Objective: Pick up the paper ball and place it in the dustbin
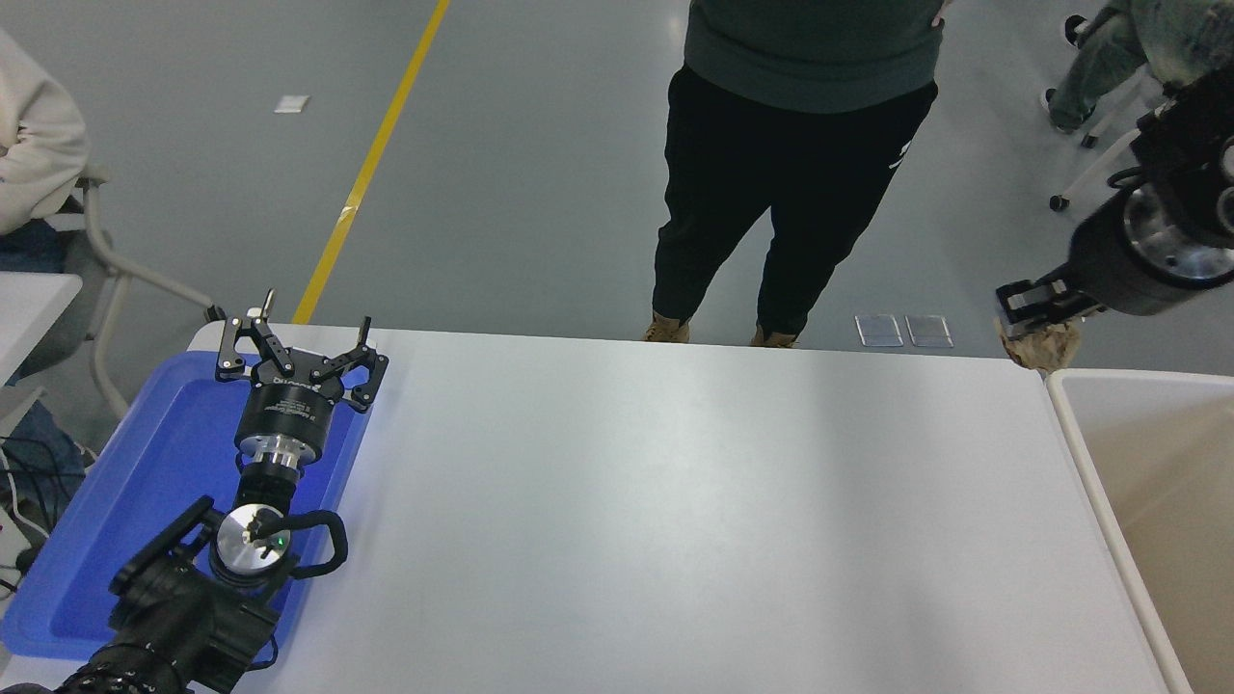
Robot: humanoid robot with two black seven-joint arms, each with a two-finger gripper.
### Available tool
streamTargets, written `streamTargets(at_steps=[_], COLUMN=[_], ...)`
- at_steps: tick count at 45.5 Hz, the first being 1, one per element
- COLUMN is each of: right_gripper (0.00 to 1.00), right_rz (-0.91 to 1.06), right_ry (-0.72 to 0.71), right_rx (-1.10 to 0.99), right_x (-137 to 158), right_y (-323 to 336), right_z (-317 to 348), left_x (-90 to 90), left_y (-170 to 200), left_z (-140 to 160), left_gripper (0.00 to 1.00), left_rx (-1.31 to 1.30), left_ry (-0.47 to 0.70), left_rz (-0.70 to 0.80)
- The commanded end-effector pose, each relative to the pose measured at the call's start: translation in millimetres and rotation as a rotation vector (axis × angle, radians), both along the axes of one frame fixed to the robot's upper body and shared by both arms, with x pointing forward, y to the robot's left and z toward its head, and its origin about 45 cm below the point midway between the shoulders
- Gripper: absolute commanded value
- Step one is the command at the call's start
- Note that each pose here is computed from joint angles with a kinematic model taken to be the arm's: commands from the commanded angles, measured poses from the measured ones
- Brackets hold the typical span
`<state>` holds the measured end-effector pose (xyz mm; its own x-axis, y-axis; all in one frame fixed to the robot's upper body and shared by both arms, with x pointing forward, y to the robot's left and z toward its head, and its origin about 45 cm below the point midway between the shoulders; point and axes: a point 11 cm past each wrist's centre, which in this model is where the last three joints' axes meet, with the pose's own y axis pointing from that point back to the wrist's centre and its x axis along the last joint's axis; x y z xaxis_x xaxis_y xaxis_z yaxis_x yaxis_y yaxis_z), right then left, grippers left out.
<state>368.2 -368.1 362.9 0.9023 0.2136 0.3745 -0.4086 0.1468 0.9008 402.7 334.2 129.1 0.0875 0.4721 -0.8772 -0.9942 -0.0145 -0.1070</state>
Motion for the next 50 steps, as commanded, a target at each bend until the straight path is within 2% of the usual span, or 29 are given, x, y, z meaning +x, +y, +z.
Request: streamTargets(at_steps=[1, 10, 25, 44, 50], right_gripper=[0.00, 0.00, 0.00, 0.00, 0.00], right_rz=[-0.106, -0.208, -0.341, -0.440, -0.470], right_ry=[-0.030, -0.094, -0.193, -0.372, -0.387], right_rx=[-0.036, -0.057, -0.174, -0.191, -0.183], right_x=[-8.9, -6.6, -37.4, -57.1, -68.0], right_y=[-84.7, -142.0, -231.3, -265.2, -267.3], right_z=[-24.8, -45.8, -102.1, -172.5, -188.7], left_x=[0.0, 0.3, 0.5, 0.3, 0.5], left_y=[-0.1, 0.0, -0.3, 0.0, 0.0], left_z=[0.0, 0.2, 0.6, 0.3, 0.8], left_gripper=[1.00, 1.00, 1.00, 1.00, 1.00], left_rx=[0.000, 0.000, 0.000, 0.000, -0.001], left_ry=[0.000, 0.000, -0.002, 0.000, -0.002], left_rz=[0.000, 0.000, -0.001, 0.000, 0.000])
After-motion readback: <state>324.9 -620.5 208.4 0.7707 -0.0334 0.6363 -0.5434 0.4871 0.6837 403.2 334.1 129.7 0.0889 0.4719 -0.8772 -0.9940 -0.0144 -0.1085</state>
